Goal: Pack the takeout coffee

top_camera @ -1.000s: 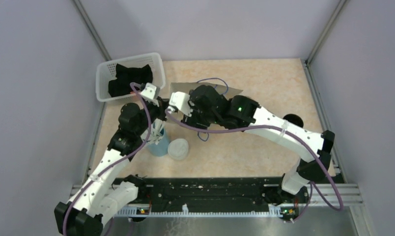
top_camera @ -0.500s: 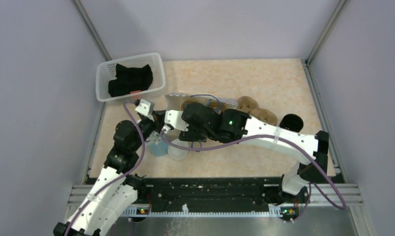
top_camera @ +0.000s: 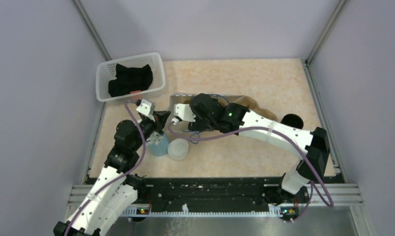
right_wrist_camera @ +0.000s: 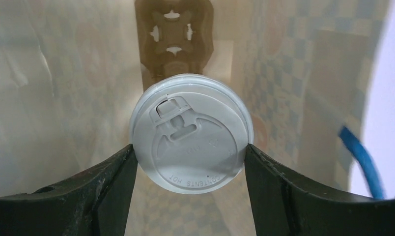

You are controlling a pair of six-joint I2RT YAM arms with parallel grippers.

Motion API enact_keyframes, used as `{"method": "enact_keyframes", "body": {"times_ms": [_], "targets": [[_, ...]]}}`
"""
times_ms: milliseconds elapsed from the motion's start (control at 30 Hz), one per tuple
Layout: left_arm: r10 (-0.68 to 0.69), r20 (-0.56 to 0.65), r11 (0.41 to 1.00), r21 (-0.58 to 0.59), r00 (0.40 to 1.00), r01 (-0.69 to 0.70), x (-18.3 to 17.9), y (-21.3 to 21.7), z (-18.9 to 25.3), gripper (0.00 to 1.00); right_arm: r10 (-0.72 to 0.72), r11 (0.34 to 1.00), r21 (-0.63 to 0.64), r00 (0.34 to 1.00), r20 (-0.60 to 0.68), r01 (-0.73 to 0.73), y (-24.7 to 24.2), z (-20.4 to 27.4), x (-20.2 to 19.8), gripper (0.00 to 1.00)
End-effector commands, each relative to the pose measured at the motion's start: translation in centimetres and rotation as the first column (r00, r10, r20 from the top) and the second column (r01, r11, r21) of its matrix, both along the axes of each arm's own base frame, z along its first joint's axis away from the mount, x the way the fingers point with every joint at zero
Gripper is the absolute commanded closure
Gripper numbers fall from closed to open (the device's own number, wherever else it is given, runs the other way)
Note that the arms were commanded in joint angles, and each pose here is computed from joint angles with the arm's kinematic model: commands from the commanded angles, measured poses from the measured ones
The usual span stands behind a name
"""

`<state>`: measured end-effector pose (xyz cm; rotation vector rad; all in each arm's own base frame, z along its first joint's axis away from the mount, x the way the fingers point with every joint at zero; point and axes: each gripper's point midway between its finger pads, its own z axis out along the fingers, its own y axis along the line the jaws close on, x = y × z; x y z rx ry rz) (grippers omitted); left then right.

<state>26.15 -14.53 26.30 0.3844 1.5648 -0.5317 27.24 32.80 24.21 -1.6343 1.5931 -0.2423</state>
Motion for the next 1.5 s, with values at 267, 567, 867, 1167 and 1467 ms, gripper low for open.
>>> {"method": "enact_keyframes", "body": {"times_ms": [267,567,867,1167,1467], "targets": [[0.075,0.046,0.996,-0.050,0.996,-0.073,1.4,0.7,2.6,1.00,0.116,0.993,0.029,0.991,-0.069,-0.115,-0.2,-0.8,-2.0,0.83],[0.062,0.015,0.994,-0.096,0.998,-0.061,1.1,0.3,2.0,1.00,0.112,0.994,0.030,0.984,-0.136,-0.109,-0.1,-2.2,-2.7,0.82],[0.056,-0.046,0.996,-0.067,0.997,-0.059,0.3,0.5,-0.7,1.00,-0.012,1.000,0.010,1.000,-0.022,0.012,-1.0,-1.2,2.5,0.82],[0.052,-0.055,0.998,-0.043,0.997,-0.054,0.1,0.6,-1.2,1.00,-0.001,1.000,-0.020,1.000,0.009,0.001,-1.8,-2.5,4.8,0.82],[0.064,-0.067,0.997,-0.027,0.996,-0.066,0.0,0.9,-1.2,1.00,-0.009,1.000,-0.018,0.998,-0.066,0.008,-2.0,-4.1,4.5,0.83]]}}
